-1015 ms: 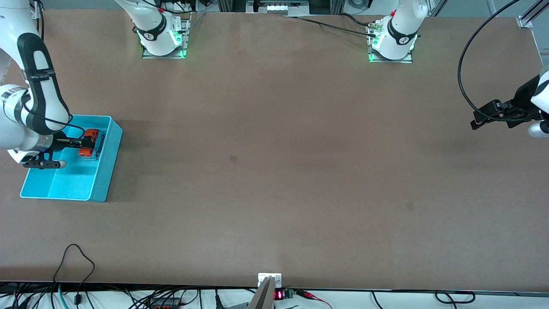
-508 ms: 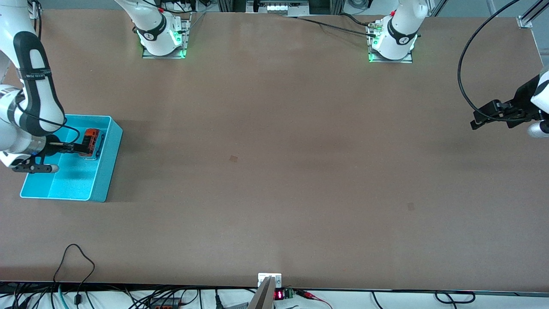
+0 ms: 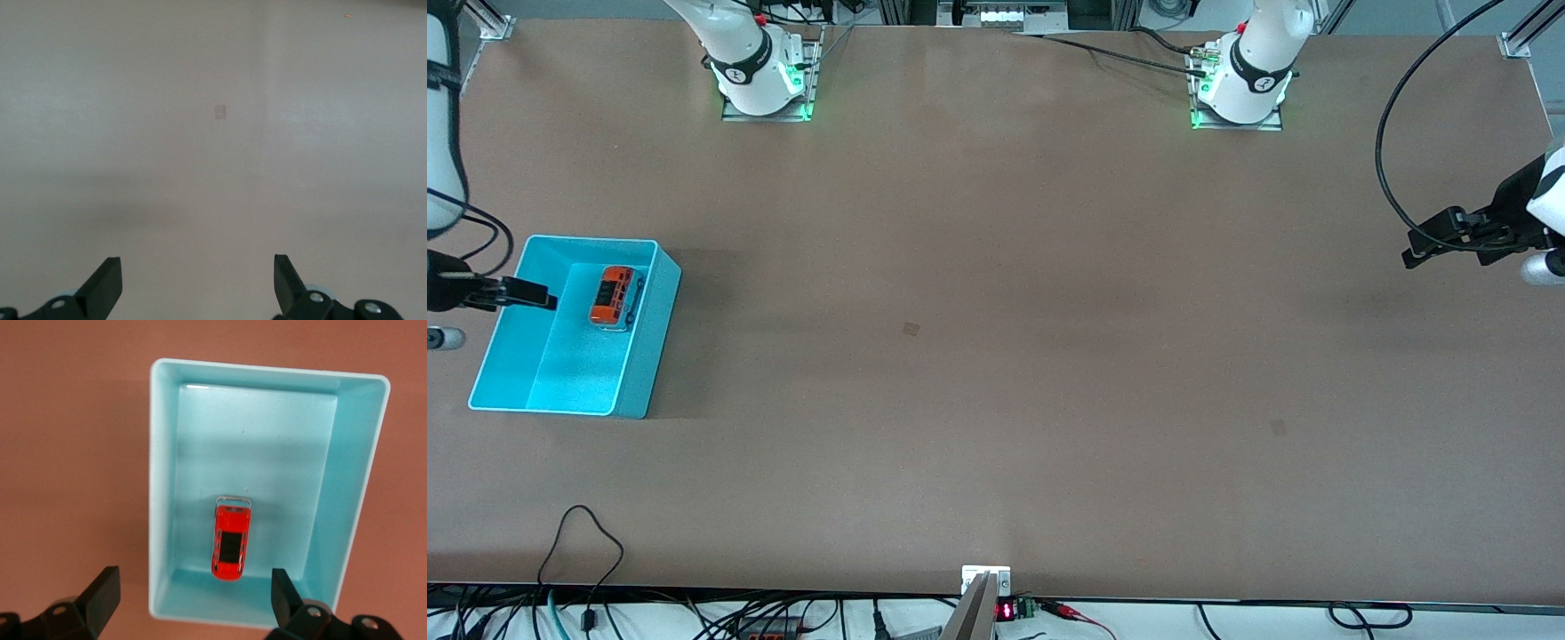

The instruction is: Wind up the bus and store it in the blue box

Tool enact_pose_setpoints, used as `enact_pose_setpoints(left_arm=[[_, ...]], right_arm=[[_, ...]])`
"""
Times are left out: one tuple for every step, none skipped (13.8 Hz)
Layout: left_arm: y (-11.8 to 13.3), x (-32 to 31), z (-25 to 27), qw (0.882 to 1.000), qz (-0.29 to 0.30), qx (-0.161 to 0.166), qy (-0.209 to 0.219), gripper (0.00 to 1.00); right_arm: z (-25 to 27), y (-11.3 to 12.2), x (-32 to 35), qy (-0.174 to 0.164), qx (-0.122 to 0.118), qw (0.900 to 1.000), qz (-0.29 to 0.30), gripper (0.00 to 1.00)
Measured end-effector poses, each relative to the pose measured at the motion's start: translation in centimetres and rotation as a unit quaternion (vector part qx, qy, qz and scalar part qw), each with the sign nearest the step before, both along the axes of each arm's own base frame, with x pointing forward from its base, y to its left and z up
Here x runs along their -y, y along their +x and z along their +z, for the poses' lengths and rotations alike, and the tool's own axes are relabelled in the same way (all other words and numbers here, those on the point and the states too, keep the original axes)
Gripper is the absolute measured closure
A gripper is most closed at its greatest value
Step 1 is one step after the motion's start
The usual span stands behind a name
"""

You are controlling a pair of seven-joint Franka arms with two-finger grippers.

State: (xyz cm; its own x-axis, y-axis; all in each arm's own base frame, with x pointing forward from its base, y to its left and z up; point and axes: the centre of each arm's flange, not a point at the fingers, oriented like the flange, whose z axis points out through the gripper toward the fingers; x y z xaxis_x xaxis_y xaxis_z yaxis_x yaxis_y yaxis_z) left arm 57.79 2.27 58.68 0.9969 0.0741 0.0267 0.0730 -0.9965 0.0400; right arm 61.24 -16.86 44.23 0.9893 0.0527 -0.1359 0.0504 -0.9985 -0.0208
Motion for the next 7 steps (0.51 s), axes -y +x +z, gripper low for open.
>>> enact_pose_setpoints(left_arm=[[0.0, 0.0, 0.0, 1.0, 0.0, 0.0, 0.0, 0.0], [0.0, 0.0, 0.0, 1.0, 0.0, 0.0, 0.0, 0.0], [0.0, 0.0, 0.0, 1.0, 0.0, 0.0, 0.0, 0.0], [0.0, 0.0, 0.0, 1.0, 0.0, 0.0, 0.0, 0.0], [0.0, 0.1, 0.0, 1.0, -0.001, 0.0, 0.0, 0.0], [0.0, 0.1, 0.0, 1.0, -0.001, 0.0, 0.0, 0.0], [0.0, 0.1, 0.0, 1.0, -0.001, 0.0, 0.0, 0.0]], right_arm=[[2.0, 0.0, -1.2, -0.004, -0.007, 1.0, 0.014, 0.0], [3.9, 0.1, -2.7, -0.006, -0.012, 1.0, 0.029, 0.0], [5.6, 0.2, -4.3, -0.007, -0.014, 0.999, 0.036, 0.0], [6.9, 0.4, -6.0, -0.009, -0.014, 0.999, 0.037, 0.0], [7.9, 0.5, -7.7, -0.012, -0.011, 0.999, 0.033, 0.0], [8.6, 0.6, -9.1, -0.015, -0.01, 0.999, 0.03, 0.0], [9.3, 0.5, -10.2, -0.015, -0.01, 0.999, 0.028, 0.0]])
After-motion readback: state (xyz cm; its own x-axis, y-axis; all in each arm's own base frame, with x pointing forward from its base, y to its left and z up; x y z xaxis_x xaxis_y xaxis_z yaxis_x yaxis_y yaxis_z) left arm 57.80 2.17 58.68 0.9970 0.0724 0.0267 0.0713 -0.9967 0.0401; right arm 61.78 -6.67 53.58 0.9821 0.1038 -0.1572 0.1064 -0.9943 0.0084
